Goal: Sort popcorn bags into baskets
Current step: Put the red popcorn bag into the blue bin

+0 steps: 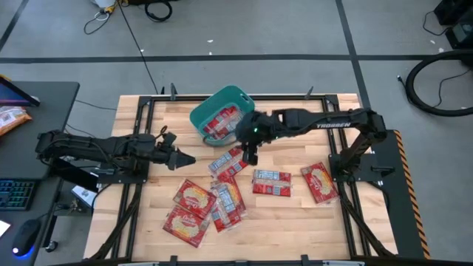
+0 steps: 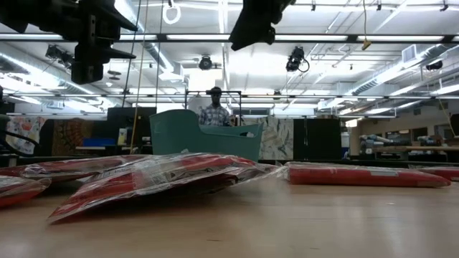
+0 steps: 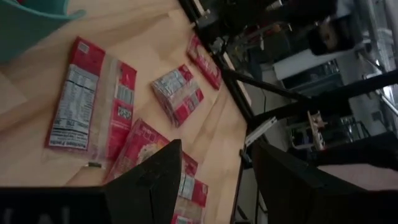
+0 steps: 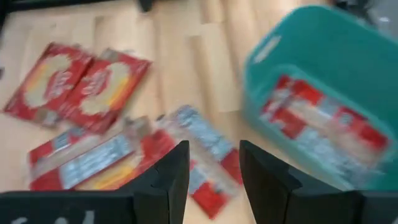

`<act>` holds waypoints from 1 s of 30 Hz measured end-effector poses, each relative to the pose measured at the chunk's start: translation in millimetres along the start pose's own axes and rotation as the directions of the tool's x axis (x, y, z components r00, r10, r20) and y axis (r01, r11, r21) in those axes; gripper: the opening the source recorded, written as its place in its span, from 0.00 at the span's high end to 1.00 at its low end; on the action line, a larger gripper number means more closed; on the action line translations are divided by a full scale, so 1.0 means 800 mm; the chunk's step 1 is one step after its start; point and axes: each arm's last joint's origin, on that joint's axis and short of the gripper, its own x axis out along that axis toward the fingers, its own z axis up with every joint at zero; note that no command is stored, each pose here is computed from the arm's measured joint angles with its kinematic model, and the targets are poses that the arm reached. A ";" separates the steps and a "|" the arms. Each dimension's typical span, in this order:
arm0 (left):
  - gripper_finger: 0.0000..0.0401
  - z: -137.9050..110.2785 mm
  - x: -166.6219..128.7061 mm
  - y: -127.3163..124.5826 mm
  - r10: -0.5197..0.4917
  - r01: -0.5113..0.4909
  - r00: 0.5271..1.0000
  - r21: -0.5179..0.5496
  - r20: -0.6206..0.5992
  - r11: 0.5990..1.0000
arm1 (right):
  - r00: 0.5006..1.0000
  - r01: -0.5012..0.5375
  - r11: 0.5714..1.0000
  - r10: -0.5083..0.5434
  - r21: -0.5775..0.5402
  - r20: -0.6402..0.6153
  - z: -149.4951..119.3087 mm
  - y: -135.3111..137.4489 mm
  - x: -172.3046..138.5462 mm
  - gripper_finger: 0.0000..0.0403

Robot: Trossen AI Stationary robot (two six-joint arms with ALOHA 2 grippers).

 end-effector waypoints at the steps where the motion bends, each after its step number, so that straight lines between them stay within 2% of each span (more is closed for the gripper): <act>1: 0.50 -0.001 0.001 0.000 -0.004 0.004 1.000 0.000 -0.017 1.000 | 0.999 -0.023 1.000 0.022 -0.017 -0.033 -0.005 0.005 0.002 0.64; 5: 0.50 -0.011 0.012 -0.002 -0.001 0.002 0.992 0.009 -0.124 1.000 | 0.992 -0.079 0.996 0.075 -0.037 -0.106 -0.014 0.018 -0.005 0.64; 8: 0.50 -0.017 0.025 -0.012 0.011 -0.005 0.979 0.032 -0.201 0.999 | 0.985 -0.068 0.997 0.063 -0.026 -0.161 -0.019 0.017 -0.017 0.64; 13: 0.51 -0.033 0.052 -0.024 0.088 -0.045 0.937 0.133 -0.338 0.990 | 0.976 -0.013 1.000 0.010 -0.011 -0.217 -0.023 0.006 -0.045 0.64; 17: 0.51 -0.045 0.074 -0.022 0.193 -0.131 0.864 0.162 -0.464 0.978 | 0.980 0.008 1.000 -0.012 -0.024 -0.197 -0.024 0.002 -0.073 0.64; 22: 0.51 -0.051 0.103 -0.021 0.270 -0.170 0.760 0.220 -0.592 0.961 | 0.993 -0.007 0.992 -0.008 -0.127 -0.120 -0.022 0.001 -0.104 0.64; 24: 0.51 -0.055 0.114 -0.016 0.314 -0.181 0.724 0.269 -0.615 0.946 | 0.996 -0.007 0.988 -0.007 -0.155 -0.088 -0.022 -0.001 -0.115 0.64; 27: 0.51 -0.055 0.131 -0.015 0.358 -0.166 0.696 0.345 -0.622 0.924 | 0.998 -0.008 0.982 -0.004 -0.188 -0.062 -0.023 -0.001 -0.128 0.64; 30: 0.51 -0.052 0.148 -0.015 0.415 -0.197 0.652 0.387 -0.634 0.901 | 0.999 -0.008 0.977 -0.002 -0.213 -0.046 -0.024 -0.002 -0.139 0.64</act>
